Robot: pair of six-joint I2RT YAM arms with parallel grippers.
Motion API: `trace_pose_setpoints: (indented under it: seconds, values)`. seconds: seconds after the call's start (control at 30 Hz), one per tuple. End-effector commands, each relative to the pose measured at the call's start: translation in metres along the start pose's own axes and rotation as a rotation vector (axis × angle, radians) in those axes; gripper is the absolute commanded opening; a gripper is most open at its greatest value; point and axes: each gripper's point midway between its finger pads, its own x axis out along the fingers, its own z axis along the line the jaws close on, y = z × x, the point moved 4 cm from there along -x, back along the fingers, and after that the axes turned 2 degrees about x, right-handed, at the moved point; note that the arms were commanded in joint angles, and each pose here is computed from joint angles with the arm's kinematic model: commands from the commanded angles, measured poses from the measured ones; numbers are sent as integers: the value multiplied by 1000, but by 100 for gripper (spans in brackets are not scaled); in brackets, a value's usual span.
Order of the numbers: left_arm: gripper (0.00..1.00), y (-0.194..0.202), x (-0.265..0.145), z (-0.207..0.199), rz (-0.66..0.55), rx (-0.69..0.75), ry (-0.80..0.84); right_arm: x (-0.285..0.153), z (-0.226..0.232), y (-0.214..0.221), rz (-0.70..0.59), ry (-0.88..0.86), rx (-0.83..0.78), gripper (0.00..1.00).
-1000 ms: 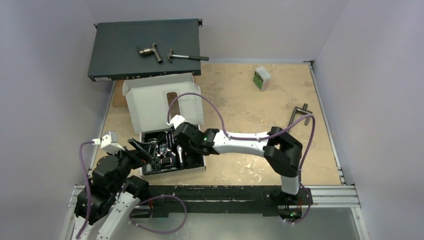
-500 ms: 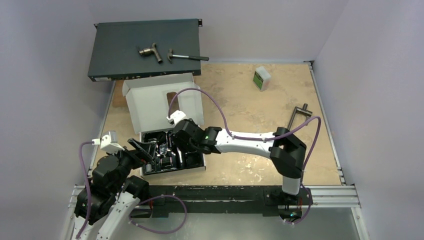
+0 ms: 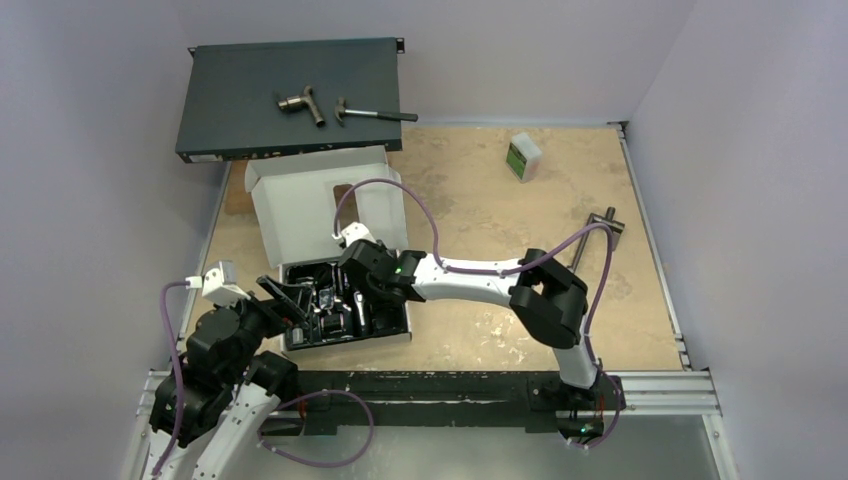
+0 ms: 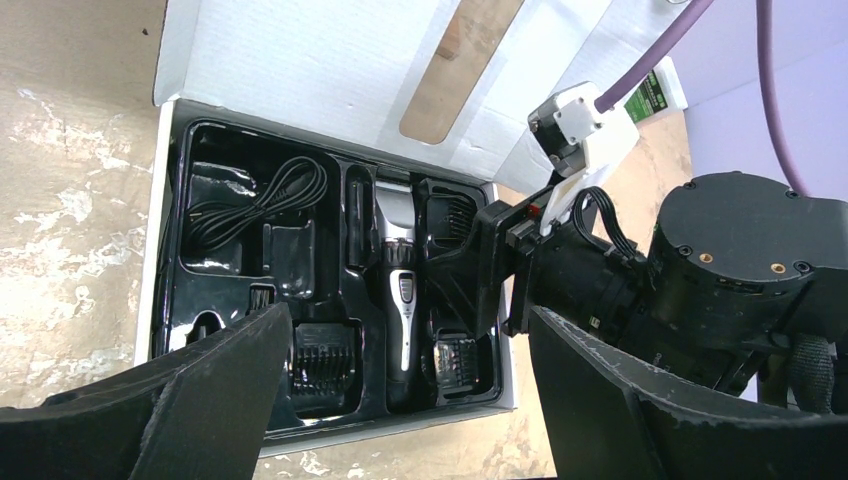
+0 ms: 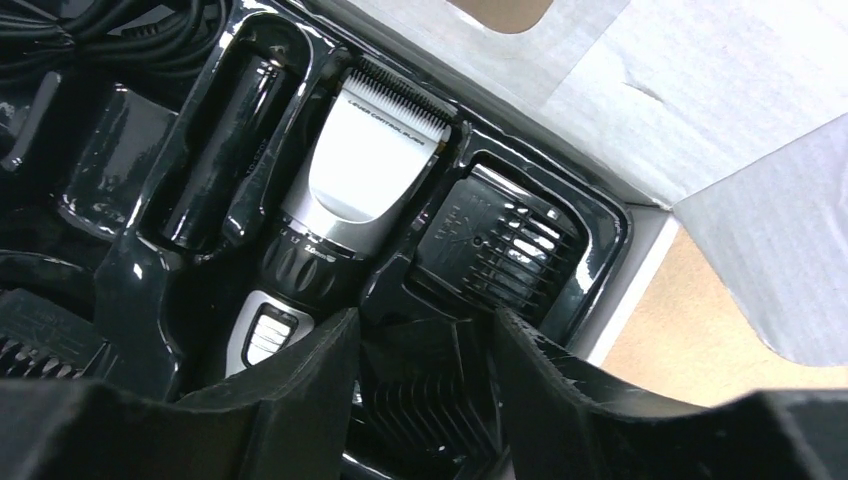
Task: Sort the hair-cutting tools
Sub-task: Adjust the haircut tool.
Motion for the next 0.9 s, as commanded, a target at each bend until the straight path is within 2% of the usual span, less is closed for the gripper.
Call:
trace_pose_setpoints:
  seconds: [0.0,0.33,0.57,0.63,0.7,0.87]
  values:
    - [88,-3,2,-1,-8,-3,-8,-7,-5,-7,-11,26,-11,46]
    - [89,-3,2,-1,-6,-3,-14,-24,-6,-7,-26,-51,-71,17]
    - [89,-3,2,-1,-8,-5,-14,-38,-1,-9,-39,-140,-117,3]
    - [89,-3,2,0,-6,-6,-16,-41,-1,-11,-50,-148,-110,5]
    - [89,-3,2,-1,-7,-7,-15,-46,-2,-15,-67,-148,-98,11]
    - [89,-3,2,-1,-8,-8,-15,-60,-5,-28,-123,-150,-47,42]
